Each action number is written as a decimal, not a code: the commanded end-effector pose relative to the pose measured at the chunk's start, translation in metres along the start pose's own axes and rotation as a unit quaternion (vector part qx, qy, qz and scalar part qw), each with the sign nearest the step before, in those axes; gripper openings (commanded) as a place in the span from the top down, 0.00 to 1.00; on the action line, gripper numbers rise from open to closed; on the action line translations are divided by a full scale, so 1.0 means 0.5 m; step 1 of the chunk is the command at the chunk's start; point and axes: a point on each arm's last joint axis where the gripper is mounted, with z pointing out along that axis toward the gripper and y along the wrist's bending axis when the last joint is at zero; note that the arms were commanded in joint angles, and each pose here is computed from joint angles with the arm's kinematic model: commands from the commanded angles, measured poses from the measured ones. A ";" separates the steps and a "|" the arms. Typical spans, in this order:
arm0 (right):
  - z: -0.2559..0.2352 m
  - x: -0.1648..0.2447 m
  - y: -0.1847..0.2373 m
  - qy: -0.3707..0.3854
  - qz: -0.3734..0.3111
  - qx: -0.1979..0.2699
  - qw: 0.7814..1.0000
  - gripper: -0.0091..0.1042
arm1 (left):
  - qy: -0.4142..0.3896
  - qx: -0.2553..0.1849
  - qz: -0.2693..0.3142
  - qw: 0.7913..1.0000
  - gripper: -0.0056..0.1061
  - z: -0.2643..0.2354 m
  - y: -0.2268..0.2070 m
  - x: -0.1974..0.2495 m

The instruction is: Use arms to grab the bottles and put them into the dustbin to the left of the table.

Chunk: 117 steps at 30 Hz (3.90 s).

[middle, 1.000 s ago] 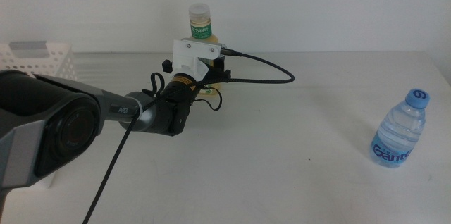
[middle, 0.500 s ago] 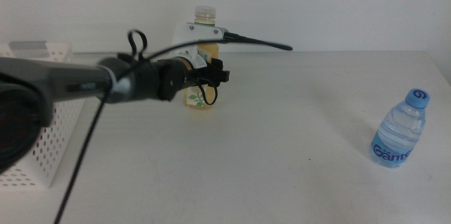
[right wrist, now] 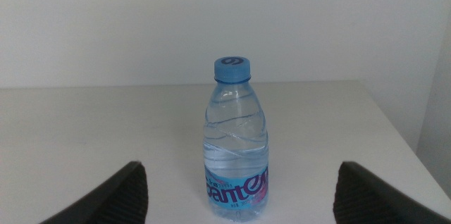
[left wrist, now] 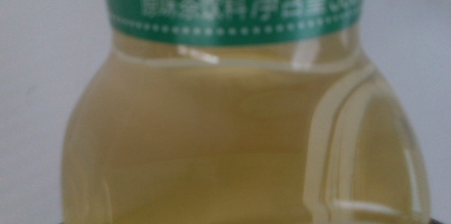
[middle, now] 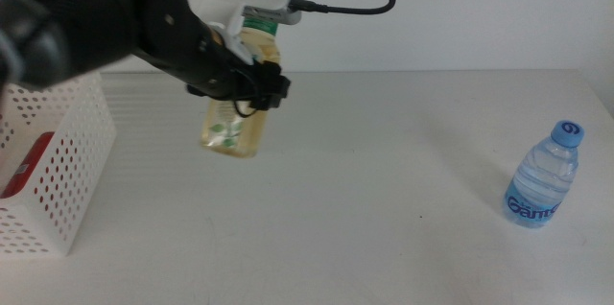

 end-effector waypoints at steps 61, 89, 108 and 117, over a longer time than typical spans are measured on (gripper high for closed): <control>-0.006 -0.021 0.000 -0.056 -0.006 0.002 0.998 0.25 | 0.276 -0.160 -0.198 0.927 0.99 -0.207 0.528 0.151; -0.006 -0.021 0.000 -0.056 -0.006 0.002 0.998 0.25 | 0.283 -0.144 -0.202 0.927 0.14 -0.171 0.538 0.161; -0.006 -0.021 0.000 -0.056 -0.006 0.002 0.998 0.25 | -0.039 -0.089 -0.103 0.990 0.17 -0.349 0.280 0.007; -0.006 -0.021 0.000 -0.056 -0.006 0.002 0.998 0.25 | -0.156 -0.028 0.021 0.987 0.18 -0.386 0.077 0.039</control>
